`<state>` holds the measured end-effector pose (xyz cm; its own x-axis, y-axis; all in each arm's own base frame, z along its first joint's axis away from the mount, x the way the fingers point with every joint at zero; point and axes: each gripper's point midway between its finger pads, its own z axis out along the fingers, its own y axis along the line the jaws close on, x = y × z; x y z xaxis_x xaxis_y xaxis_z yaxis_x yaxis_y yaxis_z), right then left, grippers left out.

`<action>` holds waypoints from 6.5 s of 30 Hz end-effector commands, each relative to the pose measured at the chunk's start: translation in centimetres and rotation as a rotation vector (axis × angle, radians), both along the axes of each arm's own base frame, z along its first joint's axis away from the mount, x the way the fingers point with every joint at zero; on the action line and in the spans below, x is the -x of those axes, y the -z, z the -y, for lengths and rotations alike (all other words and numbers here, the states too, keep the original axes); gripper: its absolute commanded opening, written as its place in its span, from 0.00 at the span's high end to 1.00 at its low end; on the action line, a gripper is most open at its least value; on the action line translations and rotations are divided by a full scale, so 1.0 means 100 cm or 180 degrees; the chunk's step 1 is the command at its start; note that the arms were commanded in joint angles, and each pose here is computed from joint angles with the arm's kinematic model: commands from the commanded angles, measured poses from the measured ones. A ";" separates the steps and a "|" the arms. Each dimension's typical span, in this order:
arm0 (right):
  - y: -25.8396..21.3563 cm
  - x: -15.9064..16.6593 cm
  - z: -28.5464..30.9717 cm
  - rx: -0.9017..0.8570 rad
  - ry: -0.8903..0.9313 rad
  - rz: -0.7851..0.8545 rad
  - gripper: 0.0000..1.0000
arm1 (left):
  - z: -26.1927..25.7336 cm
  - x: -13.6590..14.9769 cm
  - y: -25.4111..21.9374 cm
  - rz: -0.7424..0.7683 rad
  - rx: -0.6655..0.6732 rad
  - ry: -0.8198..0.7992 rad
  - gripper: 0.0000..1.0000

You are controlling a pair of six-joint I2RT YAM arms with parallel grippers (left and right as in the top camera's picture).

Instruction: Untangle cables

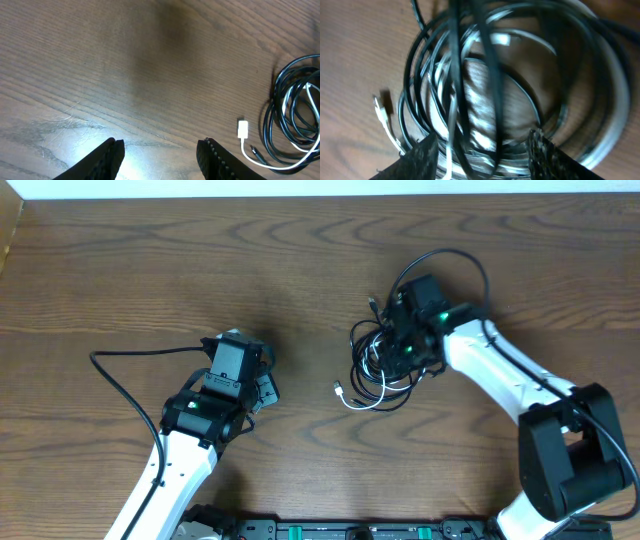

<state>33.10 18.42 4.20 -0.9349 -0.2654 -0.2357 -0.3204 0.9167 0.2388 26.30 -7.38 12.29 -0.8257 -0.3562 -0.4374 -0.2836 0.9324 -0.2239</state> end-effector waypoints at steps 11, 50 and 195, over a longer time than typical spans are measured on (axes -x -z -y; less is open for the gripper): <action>0.038 0.012 -0.023 -0.0142 0.0191 0.0091 0.73 | -0.001 -0.001 -0.002 0.0012 -0.0022 0.0017 0.47; -0.084 0.025 -0.014 0.0269 -0.0368 -0.0286 0.01 | -0.002 -0.001 0.000 -0.0002 -0.0028 0.0017 0.47; -0.382 -0.032 -0.042 -0.0963 -0.0245 0.2529 0.99 | 0.005 0.005 0.002 -0.0092 0.0072 0.0101 0.47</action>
